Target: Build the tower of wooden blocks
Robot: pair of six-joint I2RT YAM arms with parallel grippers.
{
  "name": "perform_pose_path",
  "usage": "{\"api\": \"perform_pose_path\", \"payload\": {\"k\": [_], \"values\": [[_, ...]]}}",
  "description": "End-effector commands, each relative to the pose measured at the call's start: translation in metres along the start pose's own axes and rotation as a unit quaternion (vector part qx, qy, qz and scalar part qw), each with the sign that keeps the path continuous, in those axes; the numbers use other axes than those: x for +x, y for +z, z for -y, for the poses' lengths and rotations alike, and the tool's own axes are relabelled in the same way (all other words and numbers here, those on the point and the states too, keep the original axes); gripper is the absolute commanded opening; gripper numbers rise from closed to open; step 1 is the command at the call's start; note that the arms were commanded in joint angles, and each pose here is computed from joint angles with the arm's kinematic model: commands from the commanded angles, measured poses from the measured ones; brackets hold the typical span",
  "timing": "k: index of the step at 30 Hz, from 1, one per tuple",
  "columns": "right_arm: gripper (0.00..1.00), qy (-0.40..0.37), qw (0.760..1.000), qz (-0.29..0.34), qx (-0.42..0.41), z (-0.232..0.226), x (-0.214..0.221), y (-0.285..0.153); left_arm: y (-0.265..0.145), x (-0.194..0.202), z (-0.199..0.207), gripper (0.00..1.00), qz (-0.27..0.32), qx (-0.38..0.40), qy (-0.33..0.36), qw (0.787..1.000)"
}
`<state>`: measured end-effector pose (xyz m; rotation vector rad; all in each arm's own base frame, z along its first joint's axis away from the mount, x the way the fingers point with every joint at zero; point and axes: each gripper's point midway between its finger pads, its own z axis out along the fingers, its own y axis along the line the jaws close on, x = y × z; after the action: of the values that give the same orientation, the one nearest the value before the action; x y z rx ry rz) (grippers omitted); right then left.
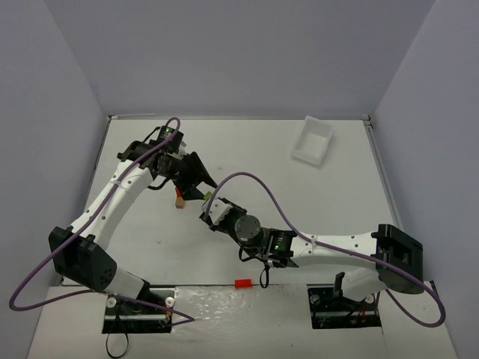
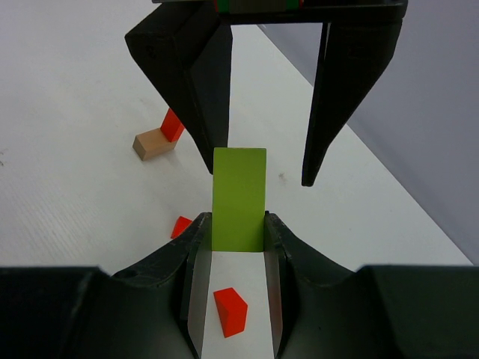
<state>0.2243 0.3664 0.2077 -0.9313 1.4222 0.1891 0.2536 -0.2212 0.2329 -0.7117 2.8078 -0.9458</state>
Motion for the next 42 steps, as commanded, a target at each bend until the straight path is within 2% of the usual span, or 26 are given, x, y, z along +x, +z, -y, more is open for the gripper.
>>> {"api": "perform_pose_path", "payload": {"k": [1,19,27,29,30,32,34,38,42], "values": [[0.0,0.03,0.997,0.056,0.037,0.021,-0.047,0.001,-0.013,0.005,0.023,0.43,-0.002,0.036,0.024,0.999],[0.0,-0.003,0.998,0.044,0.044,0.021,-0.04,0.005,-0.01,0.013,0.025,0.4,-0.022,0.04,0.028,0.999],[0.01,-0.025,0.998,0.032,0.042,0.016,-0.032,0.005,-0.01,0.013,0.024,0.07,-0.023,0.04,0.031,0.998],[0.02,-0.027,0.998,0.031,0.04,0.015,-0.032,0.004,-0.009,0.013,0.024,0.02,-0.024,0.039,0.03,0.998],[0.04,-0.027,0.998,0.03,0.039,0.014,-0.031,0.004,-0.009,0.013,0.024,0.02,-0.023,0.039,0.031,0.998],[0.14,-0.028,0.999,0.028,0.033,0.012,-0.03,0.005,-0.01,0.012,0.024,0.0,-0.022,0.04,0.034,0.998],[0.34,-0.024,0.999,0.027,0.029,0.011,-0.031,0.005,-0.01,0.012,0.024,0.0,-0.02,0.039,0.035,0.998],[0.64,0.002,1.0,0.02,0.022,0.008,-0.029,0.003,-0.01,0.009,0.022,0.0,-0.011,0.035,0.042,0.998],[0.78,0.029,0.999,0.01,0.018,0.01,-0.028,-0.003,-0.011,0.002,0.016,0.0,0.014,0.024,0.057,0.998]]}}
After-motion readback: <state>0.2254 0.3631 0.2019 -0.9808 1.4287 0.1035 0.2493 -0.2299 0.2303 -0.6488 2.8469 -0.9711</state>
